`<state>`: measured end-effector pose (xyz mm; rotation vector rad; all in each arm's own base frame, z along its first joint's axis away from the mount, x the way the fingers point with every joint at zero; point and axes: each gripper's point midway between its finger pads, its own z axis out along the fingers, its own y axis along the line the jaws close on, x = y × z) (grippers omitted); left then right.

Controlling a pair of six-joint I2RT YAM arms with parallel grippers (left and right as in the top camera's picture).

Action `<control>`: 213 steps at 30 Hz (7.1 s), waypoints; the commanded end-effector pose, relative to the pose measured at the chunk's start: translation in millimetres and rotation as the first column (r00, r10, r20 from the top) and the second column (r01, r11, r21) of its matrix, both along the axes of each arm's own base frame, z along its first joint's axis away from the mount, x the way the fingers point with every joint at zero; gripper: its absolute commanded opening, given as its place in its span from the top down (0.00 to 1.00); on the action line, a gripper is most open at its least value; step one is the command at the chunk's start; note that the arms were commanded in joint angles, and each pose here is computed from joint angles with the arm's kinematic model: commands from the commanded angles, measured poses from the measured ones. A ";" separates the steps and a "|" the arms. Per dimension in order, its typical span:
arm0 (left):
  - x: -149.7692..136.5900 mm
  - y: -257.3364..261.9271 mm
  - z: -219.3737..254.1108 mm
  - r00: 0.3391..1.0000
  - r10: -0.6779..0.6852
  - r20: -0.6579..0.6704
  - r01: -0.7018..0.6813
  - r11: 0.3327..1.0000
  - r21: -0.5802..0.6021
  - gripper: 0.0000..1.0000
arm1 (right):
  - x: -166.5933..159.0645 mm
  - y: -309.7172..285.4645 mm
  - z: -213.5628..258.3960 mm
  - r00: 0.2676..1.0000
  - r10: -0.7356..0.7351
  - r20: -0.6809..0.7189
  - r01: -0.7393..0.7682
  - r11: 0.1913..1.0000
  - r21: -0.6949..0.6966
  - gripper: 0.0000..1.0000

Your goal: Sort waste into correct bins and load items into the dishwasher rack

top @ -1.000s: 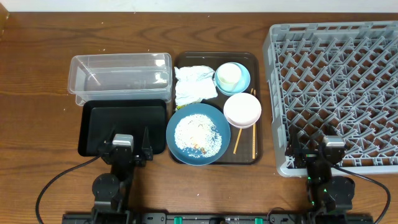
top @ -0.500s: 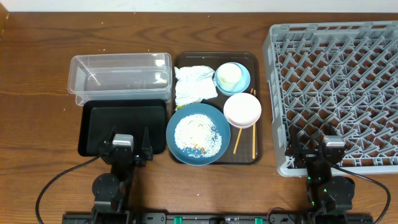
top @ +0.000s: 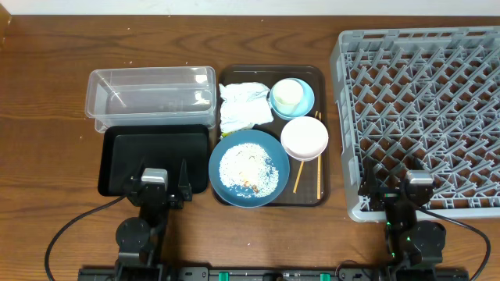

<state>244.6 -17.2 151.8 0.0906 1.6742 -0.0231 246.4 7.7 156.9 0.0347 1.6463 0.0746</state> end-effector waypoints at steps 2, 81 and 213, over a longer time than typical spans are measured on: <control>-1.0 2.4 -14.6 0.999 0.010 -0.046 -0.010 1.000 0.010 0.10 | -0.3 2.1 -0.6 1.000 0.009 0.000 -0.009 1.000 0.002 0.01; 128.7 -130.6 46.0 0.649 -0.004 -0.761 -0.090 0.993 -0.082 0.37 | -0.3 2.1 -0.6 1.000 0.009 0.000 -0.009 1.000 0.002 0.01; 194.1 -168.5 -31.5 0.654 -0.076 -0.752 -0.046 0.989 -0.140 0.94 | 0.0 2.1 -2.3 1.000 0.009 -0.008 -0.009 1.000 0.002 0.01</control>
